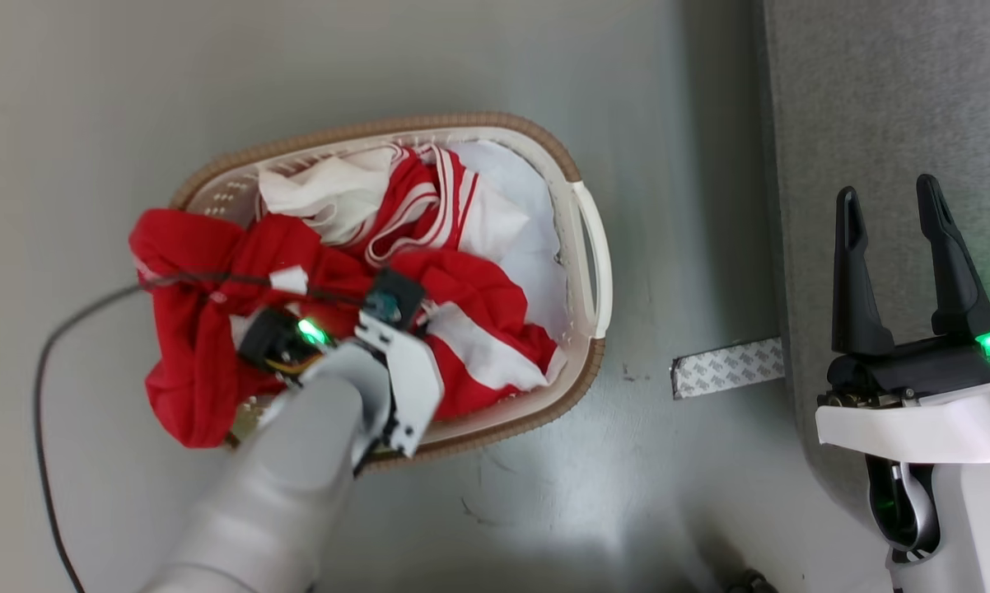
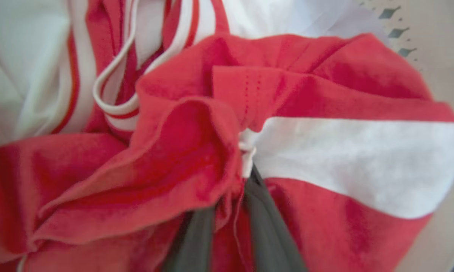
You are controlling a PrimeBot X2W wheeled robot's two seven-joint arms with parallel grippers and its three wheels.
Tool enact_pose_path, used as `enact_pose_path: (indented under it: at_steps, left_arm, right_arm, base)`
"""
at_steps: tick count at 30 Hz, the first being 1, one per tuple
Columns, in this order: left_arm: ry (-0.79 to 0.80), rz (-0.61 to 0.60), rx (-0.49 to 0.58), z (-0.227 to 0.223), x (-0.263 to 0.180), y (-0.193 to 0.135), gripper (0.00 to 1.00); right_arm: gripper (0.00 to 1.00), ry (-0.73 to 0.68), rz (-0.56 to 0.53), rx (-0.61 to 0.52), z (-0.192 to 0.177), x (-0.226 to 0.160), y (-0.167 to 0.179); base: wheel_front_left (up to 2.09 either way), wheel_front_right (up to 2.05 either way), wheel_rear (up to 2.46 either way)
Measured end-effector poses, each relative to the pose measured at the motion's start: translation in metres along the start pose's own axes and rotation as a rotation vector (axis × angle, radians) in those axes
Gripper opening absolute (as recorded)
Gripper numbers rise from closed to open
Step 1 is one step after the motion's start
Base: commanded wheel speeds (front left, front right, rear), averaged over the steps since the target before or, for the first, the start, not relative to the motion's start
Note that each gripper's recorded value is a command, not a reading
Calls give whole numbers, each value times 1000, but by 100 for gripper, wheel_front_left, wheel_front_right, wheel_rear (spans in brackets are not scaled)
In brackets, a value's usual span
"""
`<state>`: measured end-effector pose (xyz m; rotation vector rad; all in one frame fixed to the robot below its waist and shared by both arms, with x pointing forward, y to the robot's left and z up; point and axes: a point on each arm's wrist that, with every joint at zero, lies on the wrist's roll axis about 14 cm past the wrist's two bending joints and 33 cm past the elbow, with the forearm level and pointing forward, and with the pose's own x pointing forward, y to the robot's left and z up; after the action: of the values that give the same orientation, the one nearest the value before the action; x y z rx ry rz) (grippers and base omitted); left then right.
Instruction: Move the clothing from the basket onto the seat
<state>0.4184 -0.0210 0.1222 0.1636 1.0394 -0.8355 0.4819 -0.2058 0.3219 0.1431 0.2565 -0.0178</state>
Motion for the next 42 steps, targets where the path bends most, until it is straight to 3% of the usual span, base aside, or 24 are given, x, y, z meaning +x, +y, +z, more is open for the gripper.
enact_pose_path:
  at_steps: [6, 18, 35, 42]
  left_arm:
    - [-122, -51, -48, 28, -22, -29, 0]
    - [-409, 6, -106, 94, -119, -49, 0]
    - [-853, 224, -75, 158, -293, -77, 0]
    - [-1003, 305, -28, 173, -358, -82, 0]
  right_arm:
    - [100, -28, -1, 3, 17, -8, 2]
    - [100, -112, 12, 40, 66, -52, 17]
    - [100, -253, 58, 73, 116, -153, 35]
    - [100, -315, 81, 72, 131, -175, 41]
  base:
    - [0, 0, 0]
    - [0, 0, 0]
    - [0, 0, 0]
    - [0, 0, 0]
